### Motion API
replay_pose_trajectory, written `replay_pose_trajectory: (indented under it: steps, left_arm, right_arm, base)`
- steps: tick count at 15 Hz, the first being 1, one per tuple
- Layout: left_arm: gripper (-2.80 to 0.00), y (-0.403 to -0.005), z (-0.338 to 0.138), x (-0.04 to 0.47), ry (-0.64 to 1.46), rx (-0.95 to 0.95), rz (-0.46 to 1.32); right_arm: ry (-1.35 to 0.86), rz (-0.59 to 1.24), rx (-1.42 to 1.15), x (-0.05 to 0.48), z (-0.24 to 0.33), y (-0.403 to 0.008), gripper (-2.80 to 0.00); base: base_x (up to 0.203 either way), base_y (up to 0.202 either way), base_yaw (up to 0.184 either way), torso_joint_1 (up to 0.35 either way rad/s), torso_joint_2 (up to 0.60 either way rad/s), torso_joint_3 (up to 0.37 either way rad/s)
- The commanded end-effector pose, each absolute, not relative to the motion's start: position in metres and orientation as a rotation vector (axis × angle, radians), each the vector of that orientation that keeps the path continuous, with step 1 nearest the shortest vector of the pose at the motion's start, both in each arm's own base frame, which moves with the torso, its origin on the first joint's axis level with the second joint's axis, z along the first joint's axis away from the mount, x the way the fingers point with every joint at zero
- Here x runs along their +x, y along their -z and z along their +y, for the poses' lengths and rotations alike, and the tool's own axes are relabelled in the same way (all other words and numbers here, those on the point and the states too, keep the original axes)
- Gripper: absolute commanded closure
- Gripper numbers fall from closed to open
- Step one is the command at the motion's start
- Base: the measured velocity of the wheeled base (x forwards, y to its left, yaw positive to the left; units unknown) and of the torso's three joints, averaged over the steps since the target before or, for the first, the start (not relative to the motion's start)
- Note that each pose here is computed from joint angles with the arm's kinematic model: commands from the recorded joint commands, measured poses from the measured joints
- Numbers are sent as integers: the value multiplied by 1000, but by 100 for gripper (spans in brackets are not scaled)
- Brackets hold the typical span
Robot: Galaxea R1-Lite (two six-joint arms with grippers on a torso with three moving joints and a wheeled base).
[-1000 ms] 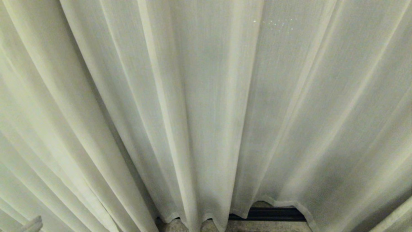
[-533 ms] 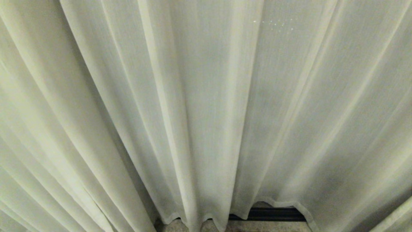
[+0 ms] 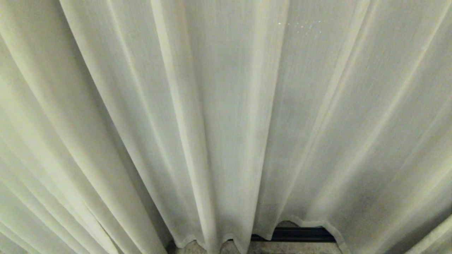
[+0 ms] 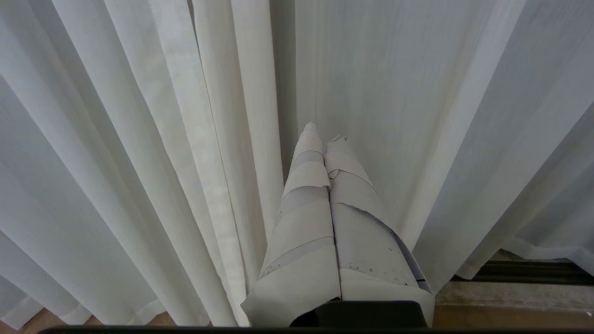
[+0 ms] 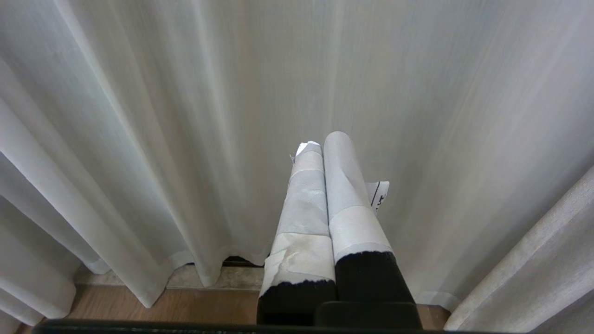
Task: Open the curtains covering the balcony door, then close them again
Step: Close the outer curtains on both sides
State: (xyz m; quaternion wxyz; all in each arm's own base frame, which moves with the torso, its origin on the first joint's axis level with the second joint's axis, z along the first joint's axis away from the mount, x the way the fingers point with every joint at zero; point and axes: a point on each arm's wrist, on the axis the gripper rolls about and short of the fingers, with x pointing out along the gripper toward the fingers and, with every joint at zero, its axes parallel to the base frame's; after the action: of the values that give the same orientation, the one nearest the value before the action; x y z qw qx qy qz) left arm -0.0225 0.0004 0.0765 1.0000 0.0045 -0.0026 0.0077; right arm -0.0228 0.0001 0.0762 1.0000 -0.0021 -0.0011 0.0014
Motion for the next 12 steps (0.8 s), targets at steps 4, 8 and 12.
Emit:
replay_pose_trajectory:
  steps: [4,8,12]
  left_arm:
    - [0,-76,0,-23,-15,9,-9]
    - [0,-76,0,-23,-17,9,-9]
    - [0,-76,0,-23,-17,9,-9]
  right_arm:
    - [-3,-3,-5,-23,0,-76,0]
    - [-3,-3,-5,-23,0,-76,0]
    - [-3,-3,-5,-23,0,-76,0]
  base:
    - [0,0,0,0,0,0]
    - [0,0,0,0,0,0]
    - [0,0,0,0,0,0]
